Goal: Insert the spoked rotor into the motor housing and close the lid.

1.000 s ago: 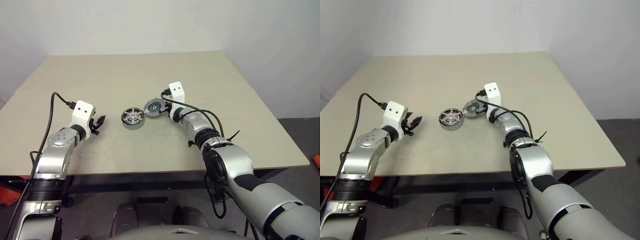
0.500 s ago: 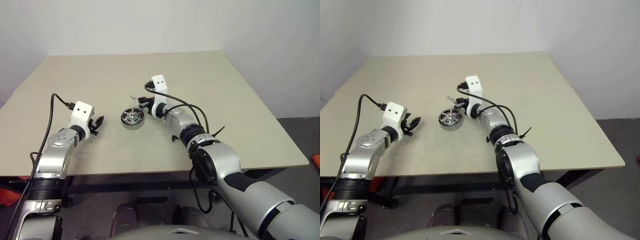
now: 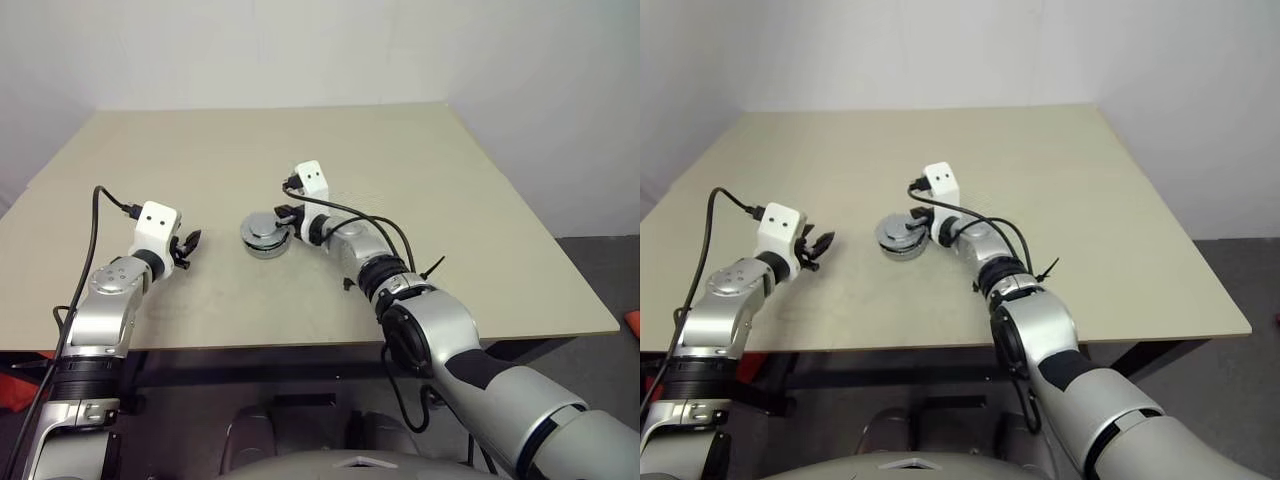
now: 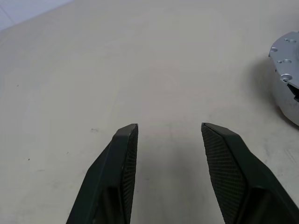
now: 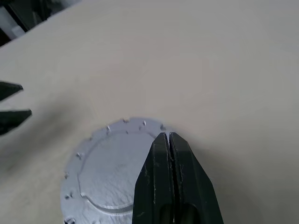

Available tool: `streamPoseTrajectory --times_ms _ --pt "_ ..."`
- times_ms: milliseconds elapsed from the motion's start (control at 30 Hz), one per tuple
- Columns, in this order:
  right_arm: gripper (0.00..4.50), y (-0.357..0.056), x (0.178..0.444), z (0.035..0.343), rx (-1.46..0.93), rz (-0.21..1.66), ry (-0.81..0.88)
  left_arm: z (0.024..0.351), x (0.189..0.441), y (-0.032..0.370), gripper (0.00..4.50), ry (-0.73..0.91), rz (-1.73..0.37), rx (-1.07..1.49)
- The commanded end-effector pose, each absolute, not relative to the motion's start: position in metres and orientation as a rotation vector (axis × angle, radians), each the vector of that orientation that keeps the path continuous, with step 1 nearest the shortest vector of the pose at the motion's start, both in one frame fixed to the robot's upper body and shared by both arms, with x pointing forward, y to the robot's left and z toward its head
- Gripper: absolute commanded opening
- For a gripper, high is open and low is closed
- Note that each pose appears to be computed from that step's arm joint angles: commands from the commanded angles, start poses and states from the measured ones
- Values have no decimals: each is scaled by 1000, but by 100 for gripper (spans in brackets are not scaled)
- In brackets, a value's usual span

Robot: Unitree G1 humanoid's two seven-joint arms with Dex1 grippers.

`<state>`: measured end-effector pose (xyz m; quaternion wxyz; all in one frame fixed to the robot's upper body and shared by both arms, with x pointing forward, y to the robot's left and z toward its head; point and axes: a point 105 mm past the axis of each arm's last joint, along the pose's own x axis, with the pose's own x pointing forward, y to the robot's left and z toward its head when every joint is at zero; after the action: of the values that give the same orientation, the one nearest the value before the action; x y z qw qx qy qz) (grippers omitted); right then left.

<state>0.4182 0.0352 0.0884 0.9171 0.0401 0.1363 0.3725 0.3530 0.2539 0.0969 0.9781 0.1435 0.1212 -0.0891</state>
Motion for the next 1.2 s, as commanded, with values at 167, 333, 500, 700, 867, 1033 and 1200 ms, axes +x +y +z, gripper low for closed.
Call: streamPoseTrajectory --times_ms 167,333,500,700,867,1033,1200 --pt "2 45 417 114 186 837 192 113 357 258 227 189 -155 324" --pt "63 52 414 131 156 911 107 113 360 254 227 186 -165 324" --pt "226 64 400 133 178 1023 79 111 360 253 227 189 -173 324" --pt "438 66 396 111 104 1006 132 111 360 248 227 191 -192 324" --pt "445 63 395 97 85 980 172 107 358 242 227 203 -208 310" --pt "445 61 394 84 77 951 207 106 357 243 227 207 -206 312" --pt "445 62 393 83 68 945 206 107 356 245 227 209 -203 314"
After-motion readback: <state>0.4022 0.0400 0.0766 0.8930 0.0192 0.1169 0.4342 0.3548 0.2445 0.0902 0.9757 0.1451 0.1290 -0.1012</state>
